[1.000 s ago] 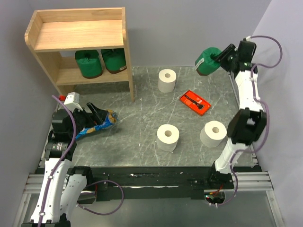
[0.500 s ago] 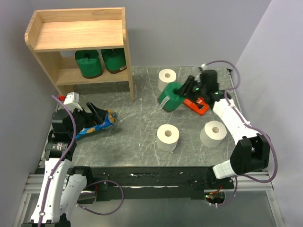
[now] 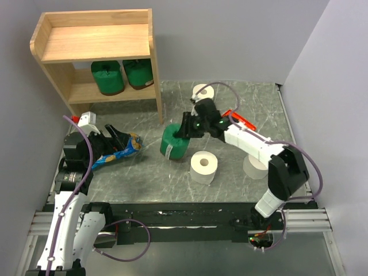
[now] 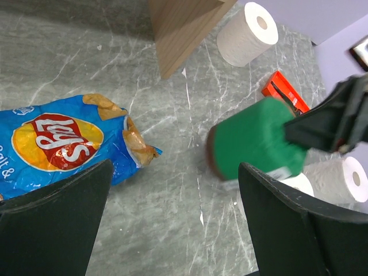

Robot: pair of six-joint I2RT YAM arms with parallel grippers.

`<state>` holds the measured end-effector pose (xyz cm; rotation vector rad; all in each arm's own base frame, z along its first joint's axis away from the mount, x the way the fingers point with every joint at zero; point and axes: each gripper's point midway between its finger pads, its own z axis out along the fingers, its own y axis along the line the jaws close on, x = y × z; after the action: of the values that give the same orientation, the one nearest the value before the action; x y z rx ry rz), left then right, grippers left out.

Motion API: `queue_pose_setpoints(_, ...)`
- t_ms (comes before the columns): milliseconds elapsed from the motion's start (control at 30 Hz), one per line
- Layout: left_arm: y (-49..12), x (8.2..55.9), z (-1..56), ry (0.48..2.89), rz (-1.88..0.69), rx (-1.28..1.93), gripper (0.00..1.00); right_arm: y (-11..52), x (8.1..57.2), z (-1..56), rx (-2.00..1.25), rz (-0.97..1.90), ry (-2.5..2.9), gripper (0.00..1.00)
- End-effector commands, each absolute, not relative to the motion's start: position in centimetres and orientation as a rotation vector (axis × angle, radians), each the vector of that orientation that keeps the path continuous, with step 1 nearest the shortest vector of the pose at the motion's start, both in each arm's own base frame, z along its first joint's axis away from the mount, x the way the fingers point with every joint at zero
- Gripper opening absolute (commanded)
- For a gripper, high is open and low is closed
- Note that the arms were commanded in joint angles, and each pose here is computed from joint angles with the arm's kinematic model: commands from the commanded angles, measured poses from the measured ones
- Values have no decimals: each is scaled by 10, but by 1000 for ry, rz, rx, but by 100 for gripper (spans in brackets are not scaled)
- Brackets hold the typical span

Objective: Place and organize the paper towels onto the shelf

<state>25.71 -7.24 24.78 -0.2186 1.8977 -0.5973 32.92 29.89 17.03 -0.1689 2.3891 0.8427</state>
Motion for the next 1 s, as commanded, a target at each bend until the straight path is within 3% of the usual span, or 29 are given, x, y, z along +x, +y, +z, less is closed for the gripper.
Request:
queue_pose_setpoints(0,-72,260,252,1878,-590,-213,96,329,335,185,-244,852,2290,45)
queue_pose_setpoints(300,-77,262,245,1913,-601,-204,96,337,332,147,-269,770,2349,51)
queue_pose_setpoints(500,-92,263,230,1992,-623,-175,97,330,326,150,-282,746,2353,71)
queue_pose_setpoints(600,-100,263,228,2008,-629,-154,96,322,320,167,-288,747,2323,76)
queue_pose_setpoints(733,-115,262,221,2058,-628,-138,98,303,293,203,-309,805,2237,79)
queue_pose_setpoints(967,-151,273,198,2211,-601,-135,97,263,242,207,-345,825,2189,83)
